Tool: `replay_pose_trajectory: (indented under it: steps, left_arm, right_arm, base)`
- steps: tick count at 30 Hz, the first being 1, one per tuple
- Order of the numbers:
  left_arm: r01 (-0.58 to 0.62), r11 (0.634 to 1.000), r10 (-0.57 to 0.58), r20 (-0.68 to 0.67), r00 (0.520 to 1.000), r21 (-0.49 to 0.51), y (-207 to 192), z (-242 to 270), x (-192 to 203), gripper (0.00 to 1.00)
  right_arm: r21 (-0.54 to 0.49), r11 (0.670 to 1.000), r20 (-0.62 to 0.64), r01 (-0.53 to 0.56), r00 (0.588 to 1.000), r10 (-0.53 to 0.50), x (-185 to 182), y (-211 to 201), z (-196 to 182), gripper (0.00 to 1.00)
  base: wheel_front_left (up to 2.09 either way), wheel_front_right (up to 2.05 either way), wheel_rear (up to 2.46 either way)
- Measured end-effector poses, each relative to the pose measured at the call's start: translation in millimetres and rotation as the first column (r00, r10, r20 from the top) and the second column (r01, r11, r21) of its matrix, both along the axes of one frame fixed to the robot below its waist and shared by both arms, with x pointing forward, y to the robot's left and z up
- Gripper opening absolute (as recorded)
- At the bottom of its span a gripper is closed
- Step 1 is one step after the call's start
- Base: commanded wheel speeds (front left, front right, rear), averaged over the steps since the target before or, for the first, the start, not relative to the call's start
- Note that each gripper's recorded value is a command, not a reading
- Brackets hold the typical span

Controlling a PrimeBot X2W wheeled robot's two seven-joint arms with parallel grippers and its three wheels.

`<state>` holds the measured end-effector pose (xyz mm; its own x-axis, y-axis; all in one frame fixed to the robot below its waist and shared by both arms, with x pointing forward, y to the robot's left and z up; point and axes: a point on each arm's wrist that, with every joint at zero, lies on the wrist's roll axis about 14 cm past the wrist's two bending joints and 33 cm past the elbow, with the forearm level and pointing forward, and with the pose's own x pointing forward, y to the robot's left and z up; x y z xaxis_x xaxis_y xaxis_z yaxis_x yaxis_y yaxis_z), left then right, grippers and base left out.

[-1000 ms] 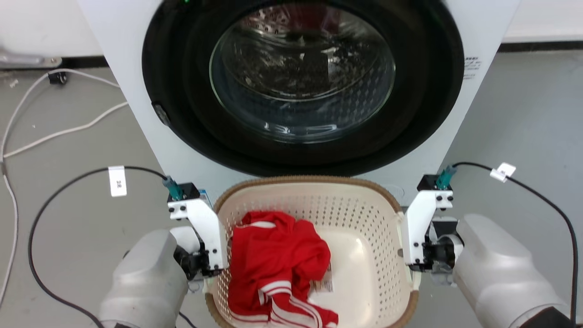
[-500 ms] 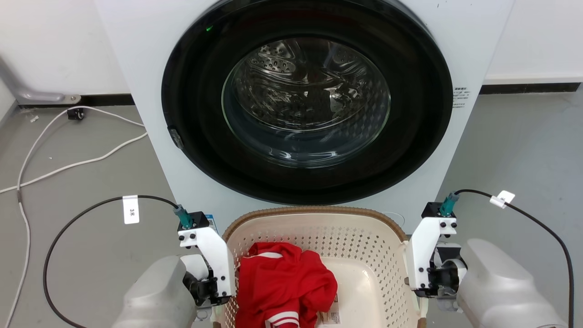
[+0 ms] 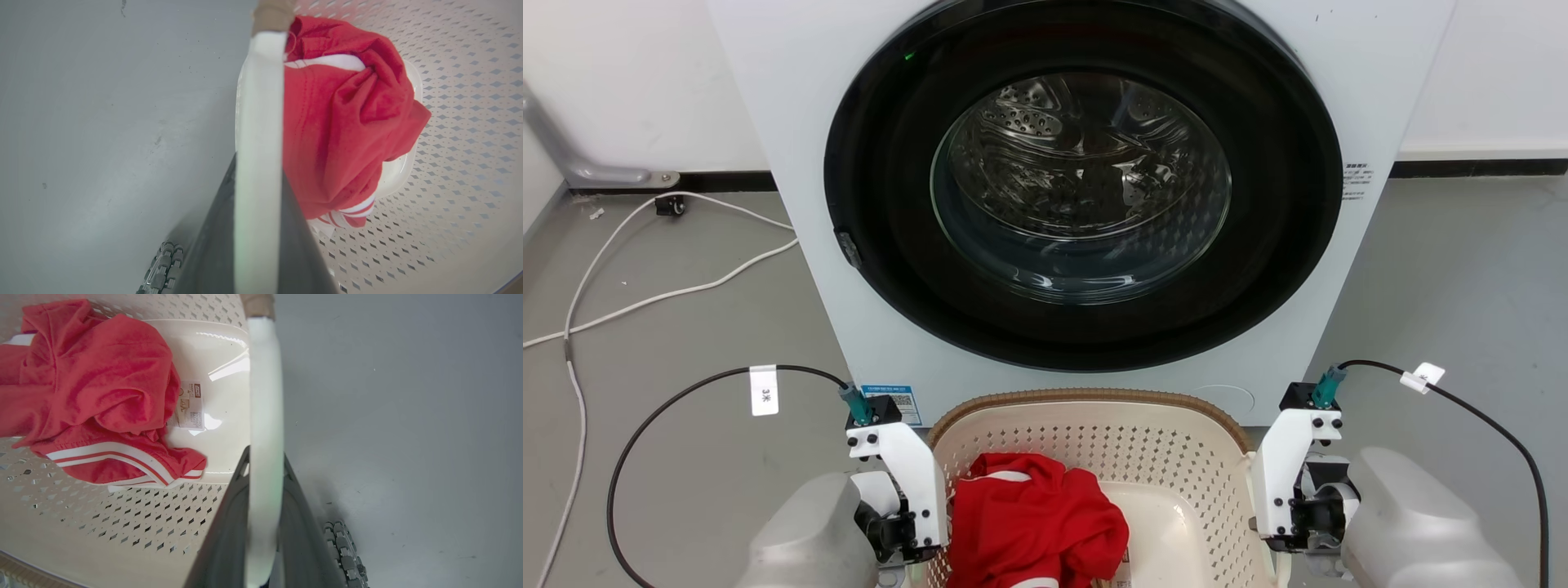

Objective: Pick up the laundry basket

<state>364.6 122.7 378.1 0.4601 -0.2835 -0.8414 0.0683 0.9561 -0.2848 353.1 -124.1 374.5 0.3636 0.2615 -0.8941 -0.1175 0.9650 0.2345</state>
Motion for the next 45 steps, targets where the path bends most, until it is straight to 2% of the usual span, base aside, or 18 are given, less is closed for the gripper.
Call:
replay_pose_trajectory:
  steps: [45]
  left_arm:
    - [0.013, 1.0, -0.013, -0.014, 1.0, 0.01, -1.6, -6.9, -2.4, 0.0]
  right_arm:
    - [0.003, 1.0, -0.018, 0.013, 1.0, -0.013, -3.5, -0.1, -6.3, 0.0]
  base:
    - [0.0, 0.0, 0.0]
